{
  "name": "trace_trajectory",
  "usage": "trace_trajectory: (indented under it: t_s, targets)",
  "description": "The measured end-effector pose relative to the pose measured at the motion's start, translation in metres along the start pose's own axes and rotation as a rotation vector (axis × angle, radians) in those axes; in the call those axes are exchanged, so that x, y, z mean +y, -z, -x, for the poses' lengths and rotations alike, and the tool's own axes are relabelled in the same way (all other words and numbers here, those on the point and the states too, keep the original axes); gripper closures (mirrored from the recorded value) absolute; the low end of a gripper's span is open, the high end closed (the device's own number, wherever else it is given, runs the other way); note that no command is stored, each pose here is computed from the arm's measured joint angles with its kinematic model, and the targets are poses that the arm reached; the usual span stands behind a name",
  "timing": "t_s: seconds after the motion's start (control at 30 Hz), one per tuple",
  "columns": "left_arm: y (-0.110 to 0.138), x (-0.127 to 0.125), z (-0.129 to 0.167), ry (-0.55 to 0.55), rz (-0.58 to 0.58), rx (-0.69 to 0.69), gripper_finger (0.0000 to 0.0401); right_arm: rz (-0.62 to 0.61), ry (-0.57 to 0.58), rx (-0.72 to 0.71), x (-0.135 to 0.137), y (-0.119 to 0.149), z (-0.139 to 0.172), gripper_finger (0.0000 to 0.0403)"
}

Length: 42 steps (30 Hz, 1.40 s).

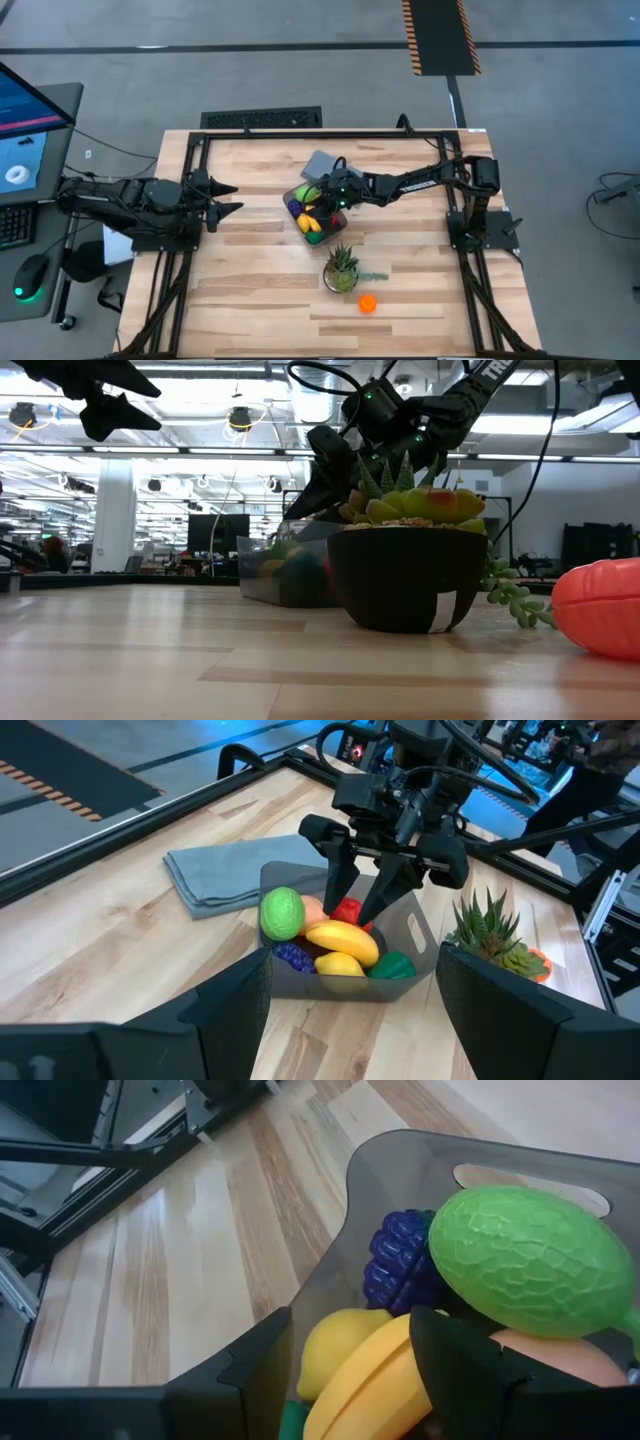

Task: Pick and placing Produce into tupperware
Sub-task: Put the orange pumpkin into the black bin

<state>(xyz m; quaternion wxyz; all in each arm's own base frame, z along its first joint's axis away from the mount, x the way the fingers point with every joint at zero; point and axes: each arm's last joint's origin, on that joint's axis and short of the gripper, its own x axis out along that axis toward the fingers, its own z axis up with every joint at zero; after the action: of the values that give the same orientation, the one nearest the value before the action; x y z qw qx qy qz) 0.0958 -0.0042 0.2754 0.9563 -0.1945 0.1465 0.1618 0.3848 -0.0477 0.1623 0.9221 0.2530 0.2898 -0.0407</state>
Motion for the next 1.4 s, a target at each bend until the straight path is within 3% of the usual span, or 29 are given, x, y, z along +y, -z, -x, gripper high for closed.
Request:
trace_trajectory:
  t_s: [0.63, 1.1, 1.4]
  targets:
    - [0.000, 0.000, 0.000, 0.000, 0.009, 0.000, 0.0132, 0.030, -0.032, -0.035, 0.007, -0.013, 0.001, 0.0177]
    - [0.000, 0.000, 0.000, -0.001, 0.018, 0.002, 0.0132, 0.075, -0.048, 0.099, 0.018, -0.005, 0.000, 0.0177]
    - [0.001, 0.000, 0.000, -0.003, 0.016, 0.006, 0.0132, 0.140, -0.027, 0.045, 0.031, -0.021, 0.027, 0.0177]
